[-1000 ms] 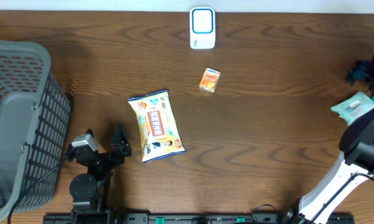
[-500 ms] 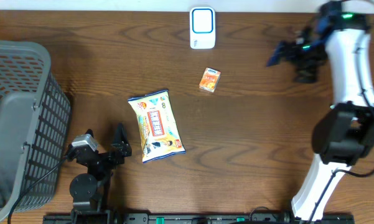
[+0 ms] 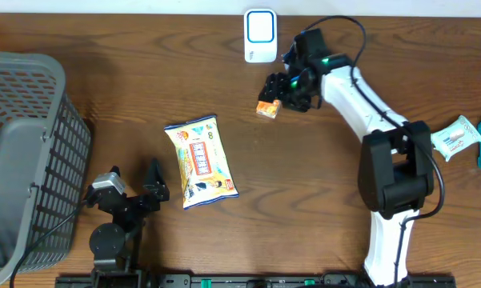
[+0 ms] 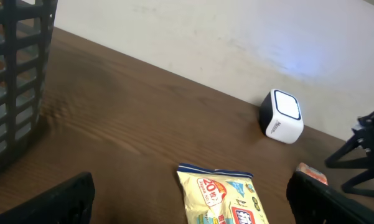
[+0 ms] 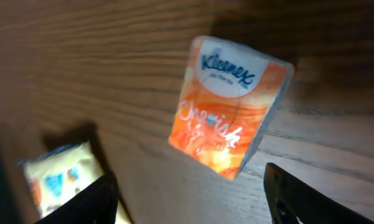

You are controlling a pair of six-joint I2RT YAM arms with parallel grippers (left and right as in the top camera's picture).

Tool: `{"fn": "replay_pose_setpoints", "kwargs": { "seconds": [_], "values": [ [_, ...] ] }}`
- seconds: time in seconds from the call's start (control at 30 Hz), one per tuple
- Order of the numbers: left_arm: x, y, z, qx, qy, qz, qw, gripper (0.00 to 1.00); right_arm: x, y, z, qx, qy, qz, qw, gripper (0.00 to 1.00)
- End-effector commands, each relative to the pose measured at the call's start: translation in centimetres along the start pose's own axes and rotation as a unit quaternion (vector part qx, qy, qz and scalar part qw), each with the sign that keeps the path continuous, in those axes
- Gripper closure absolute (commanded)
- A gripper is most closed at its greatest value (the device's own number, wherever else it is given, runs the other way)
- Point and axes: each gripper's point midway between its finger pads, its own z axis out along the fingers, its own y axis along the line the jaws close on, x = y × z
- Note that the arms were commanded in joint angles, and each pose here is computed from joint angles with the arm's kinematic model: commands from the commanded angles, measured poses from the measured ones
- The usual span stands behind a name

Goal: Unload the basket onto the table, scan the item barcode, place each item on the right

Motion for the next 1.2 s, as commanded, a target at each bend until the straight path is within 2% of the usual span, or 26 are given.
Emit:
{"fn": "replay_pose_setpoints", "kwargs": {
  "seconds": [0.0,0.3,0.4,0.67,0.73,0.8,0.93,1.07,1.17],
  "values": [
    [1.4,0.5,0.1,-0.005,0.021,0.001,1.0,0.03,-0.7,-1.6,0.0,0.058,-0.042,0.05,0.996,0.34],
    [1.4,0.5,0.1,-0.005,0.021,0.001,1.0,0.03,-1.2,-1.5,0.9,0.051,-0.057,0.054,0.996,0.41],
    [1.4,0.5,0.1,-0.005,0.021,0.001,1.0,0.03,-1.0,-2.0,1.7,0.053,-0.054,0.068,0.995,0.46],
    [1.4,0.5,0.1,-0.005,0.021,0.001,1.0,0.03,0.2,-4.4,6.4,0.062,-0.018,0.09,0.994,0.5],
    [1.4,0.5,0.1,-0.005,0.021,0.001,1.0,0.03,1.1,-5.3,7.8,0.068,0.0,0.096,0.993,0.63],
    [1.4,0.5,0.1,-0.005,0.021,0.001,1.0,0.03,2.4,-6.6,8.8,0.085,0.025,0.106,0.99,0.99],
    [1.4,0.5,0.1,-0.005,0.021,0.001,1.0,0.03,3.7,-7.6,8.9,0.1,0.051,0.12,0.986,0.99],
    [1.4,0.5,0.1,-0.005,0.021,0.001,1.0,0.03,2.5,-4.1,6.4,0.004,0.06,0.096,0.994,0.99],
    [1.4,0.5,0.1,-0.005,0.021,0.001,1.0,0.03,1.5,1.1,2.5,-0.148,0.072,0.036,0.986,0.99]
  ]
}}
